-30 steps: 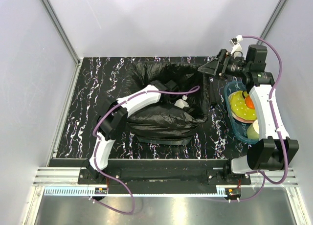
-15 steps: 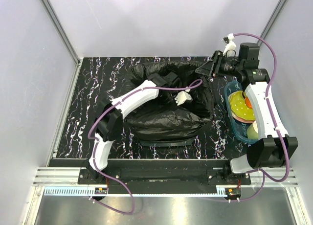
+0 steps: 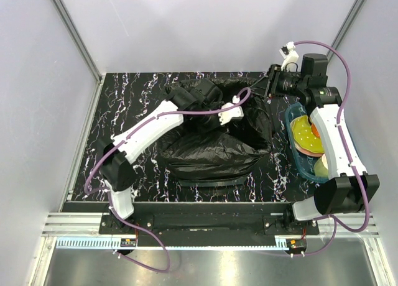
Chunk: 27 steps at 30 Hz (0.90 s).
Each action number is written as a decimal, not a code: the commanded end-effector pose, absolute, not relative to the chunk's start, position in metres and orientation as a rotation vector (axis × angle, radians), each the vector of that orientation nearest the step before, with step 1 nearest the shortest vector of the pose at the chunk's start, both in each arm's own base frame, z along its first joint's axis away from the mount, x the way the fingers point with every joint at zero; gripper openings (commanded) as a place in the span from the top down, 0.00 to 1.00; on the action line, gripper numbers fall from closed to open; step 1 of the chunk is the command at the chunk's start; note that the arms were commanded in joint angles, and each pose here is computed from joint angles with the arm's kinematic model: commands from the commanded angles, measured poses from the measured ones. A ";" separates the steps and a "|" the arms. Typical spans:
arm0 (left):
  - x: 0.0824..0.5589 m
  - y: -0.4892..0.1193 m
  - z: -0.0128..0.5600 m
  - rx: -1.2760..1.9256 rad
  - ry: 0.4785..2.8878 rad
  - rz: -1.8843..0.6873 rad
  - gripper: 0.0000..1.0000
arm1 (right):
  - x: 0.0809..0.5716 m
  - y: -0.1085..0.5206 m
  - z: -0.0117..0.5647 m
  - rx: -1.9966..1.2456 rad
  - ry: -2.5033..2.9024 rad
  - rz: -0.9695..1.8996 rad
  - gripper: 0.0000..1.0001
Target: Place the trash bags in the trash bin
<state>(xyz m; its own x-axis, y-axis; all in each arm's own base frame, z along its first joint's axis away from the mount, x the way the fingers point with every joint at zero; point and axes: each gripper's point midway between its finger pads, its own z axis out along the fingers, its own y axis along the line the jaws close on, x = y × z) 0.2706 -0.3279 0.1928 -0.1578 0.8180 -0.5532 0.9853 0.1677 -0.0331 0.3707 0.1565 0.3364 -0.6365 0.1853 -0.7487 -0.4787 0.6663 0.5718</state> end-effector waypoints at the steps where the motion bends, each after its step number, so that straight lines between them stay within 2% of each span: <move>1: 0.271 -0.335 0.263 1.642 1.772 -0.602 0.34 | 0.369 0.156 0.340 -0.269 2.022 0.923 0.58; 6: 0.271 -0.333 0.311 1.555 1.651 -0.673 0.30 | 0.367 0.156 0.340 -0.265 2.025 0.911 0.56; 9: 0.270 -0.329 0.343 1.483 1.592 -0.723 0.29 | 0.365 0.154 0.341 -0.260 2.030 0.897 0.51; 15: 0.263 -0.310 0.388 1.380 1.503 -0.783 0.26 | 0.359 0.150 0.354 -0.286 2.000 0.850 0.32; 17: 0.266 -0.303 0.386 1.364 1.518 -0.748 0.24 | 0.358 0.148 0.361 -0.300 1.978 0.833 0.25; 20: 0.279 -0.290 0.395 1.260 1.543 -0.729 0.25 | 0.356 0.148 0.369 -0.345 1.944 0.815 0.22; 22: 0.272 -0.282 0.417 1.155 1.521 -0.825 0.26 | 0.356 0.147 0.376 -0.379 1.915 0.786 0.21; 24: 0.270 -0.275 0.435 1.107 1.455 -0.900 0.32 | 0.357 0.144 0.384 -0.388 1.899 0.753 0.20; 27: 0.234 -0.273 0.454 1.208 1.319 -1.016 0.48 | 0.359 0.142 0.391 -0.408 1.879 0.726 0.19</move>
<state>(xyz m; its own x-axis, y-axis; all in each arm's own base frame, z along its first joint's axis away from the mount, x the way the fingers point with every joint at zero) 0.2795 -0.2695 0.3982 -0.0697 0.2889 -0.9548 0.9455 0.3244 0.0291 0.3641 0.1449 0.3528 -0.5353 0.0878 -0.8401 -0.5236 0.7460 0.4116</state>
